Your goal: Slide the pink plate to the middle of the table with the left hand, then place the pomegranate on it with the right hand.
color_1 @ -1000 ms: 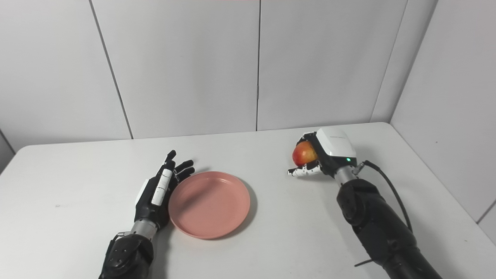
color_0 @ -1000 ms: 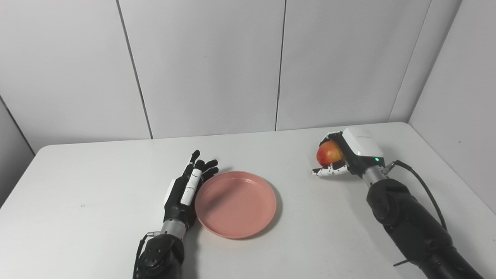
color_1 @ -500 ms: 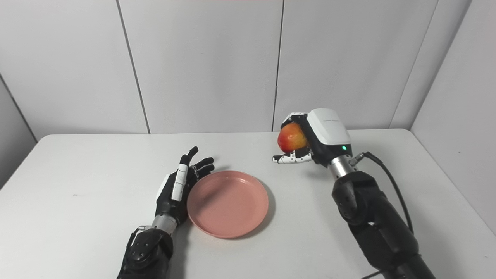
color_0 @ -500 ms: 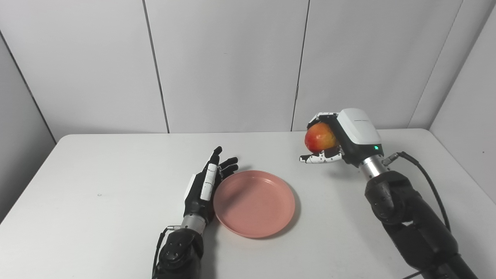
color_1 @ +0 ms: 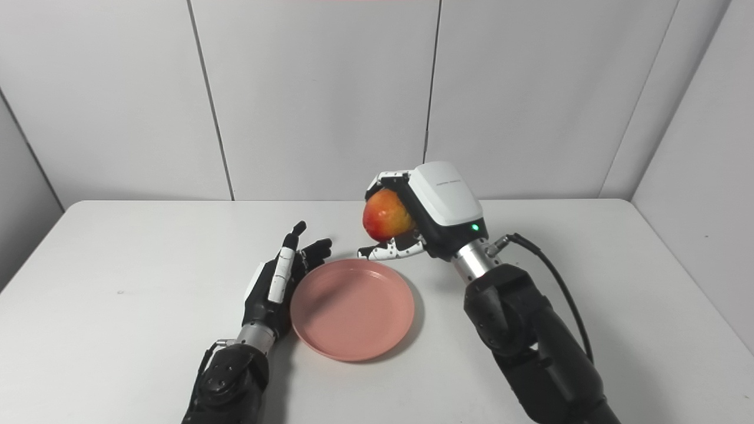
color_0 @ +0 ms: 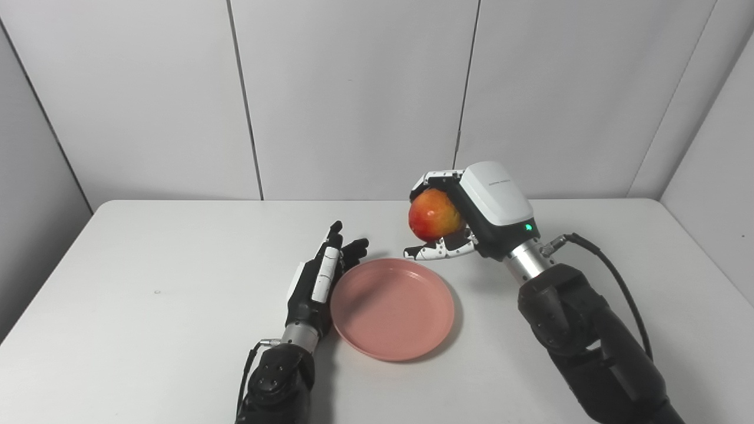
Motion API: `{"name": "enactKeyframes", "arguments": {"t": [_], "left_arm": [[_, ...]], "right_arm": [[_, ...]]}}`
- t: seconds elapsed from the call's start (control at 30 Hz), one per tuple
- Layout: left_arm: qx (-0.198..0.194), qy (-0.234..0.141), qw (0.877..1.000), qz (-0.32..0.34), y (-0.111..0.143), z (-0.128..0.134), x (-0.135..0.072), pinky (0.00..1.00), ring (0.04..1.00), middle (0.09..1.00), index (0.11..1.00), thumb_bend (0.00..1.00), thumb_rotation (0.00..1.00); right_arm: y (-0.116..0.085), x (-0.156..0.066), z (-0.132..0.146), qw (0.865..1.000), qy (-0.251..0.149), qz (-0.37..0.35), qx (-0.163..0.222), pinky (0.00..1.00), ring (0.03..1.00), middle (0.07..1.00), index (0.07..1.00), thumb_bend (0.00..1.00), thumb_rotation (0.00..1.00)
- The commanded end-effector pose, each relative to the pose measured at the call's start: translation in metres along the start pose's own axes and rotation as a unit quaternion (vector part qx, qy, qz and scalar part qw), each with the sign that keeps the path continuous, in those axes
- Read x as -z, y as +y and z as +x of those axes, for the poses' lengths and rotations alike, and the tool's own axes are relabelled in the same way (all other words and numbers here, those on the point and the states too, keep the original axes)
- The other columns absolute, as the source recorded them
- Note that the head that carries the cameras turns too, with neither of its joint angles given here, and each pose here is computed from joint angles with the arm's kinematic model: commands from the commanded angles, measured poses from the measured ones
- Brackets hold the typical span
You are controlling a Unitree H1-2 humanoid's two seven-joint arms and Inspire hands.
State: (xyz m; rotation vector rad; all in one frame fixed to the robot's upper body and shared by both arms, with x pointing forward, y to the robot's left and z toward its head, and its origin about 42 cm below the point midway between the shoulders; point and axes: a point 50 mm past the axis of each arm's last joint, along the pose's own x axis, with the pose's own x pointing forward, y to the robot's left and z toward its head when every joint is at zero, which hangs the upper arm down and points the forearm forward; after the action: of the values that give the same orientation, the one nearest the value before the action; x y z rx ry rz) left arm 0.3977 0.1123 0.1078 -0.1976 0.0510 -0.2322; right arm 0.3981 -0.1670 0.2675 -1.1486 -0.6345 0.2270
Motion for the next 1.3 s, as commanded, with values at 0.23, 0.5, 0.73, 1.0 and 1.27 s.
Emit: {"name": "enactKeyframes", "arguments": {"t": [0.23, 0.5, 0.73, 1.0, 1.27], "left_arm": [[-0.007, 0.045, 0.999, 0.0, 0.002, -0.007, 0.021, 0.92, 0.819, 0.765, 0.974, 0.94, 0.9], [0.004, 0.046, 0.999, 0.0, 0.003, -0.007, 0.022, 0.95, 0.841, 0.793, 0.995, 0.94, 0.92], [0.005, 0.047, 0.999, 0.006, 0.004, -0.007, 0.021, 0.97, 0.863, 0.803, 0.977, 0.93, 0.93], [0.002, 0.045, 0.999, -0.003, 0.001, -0.006, 0.022, 0.96, 0.853, 0.806, 0.972, 0.9, 0.93], [0.005, 0.047, 0.999, 0.0, -0.003, -0.006, 0.024, 0.92, 0.843, 0.818, 0.973, 0.92, 0.93]], "right_arm": [[0.012, -0.023, 0.006, 0.999, -0.024, 0.022, 0.001, 0.21, 0.299, 0.432, 0.488, 0.49, 0.19], [0.051, -0.026, -0.004, 0.997, -0.016, 0.023, -0.067, 0.22, 0.309, 0.441, 0.487, 0.49, 0.18], [0.075, -0.018, -0.003, 0.994, 0.007, 0.035, -0.099, 0.21, 0.298, 0.432, 0.486, 0.5, 0.18], [0.087, -0.009, 0.003, 0.992, 0.02, 0.031, -0.119, 0.22, 0.304, 0.436, 0.486, 0.5, 0.18], [0.088, -0.004, 0.006, 0.992, 0.022, 0.035, -0.123, 0.22, 0.309, 0.441, 0.487, 0.5, 0.18]]}}
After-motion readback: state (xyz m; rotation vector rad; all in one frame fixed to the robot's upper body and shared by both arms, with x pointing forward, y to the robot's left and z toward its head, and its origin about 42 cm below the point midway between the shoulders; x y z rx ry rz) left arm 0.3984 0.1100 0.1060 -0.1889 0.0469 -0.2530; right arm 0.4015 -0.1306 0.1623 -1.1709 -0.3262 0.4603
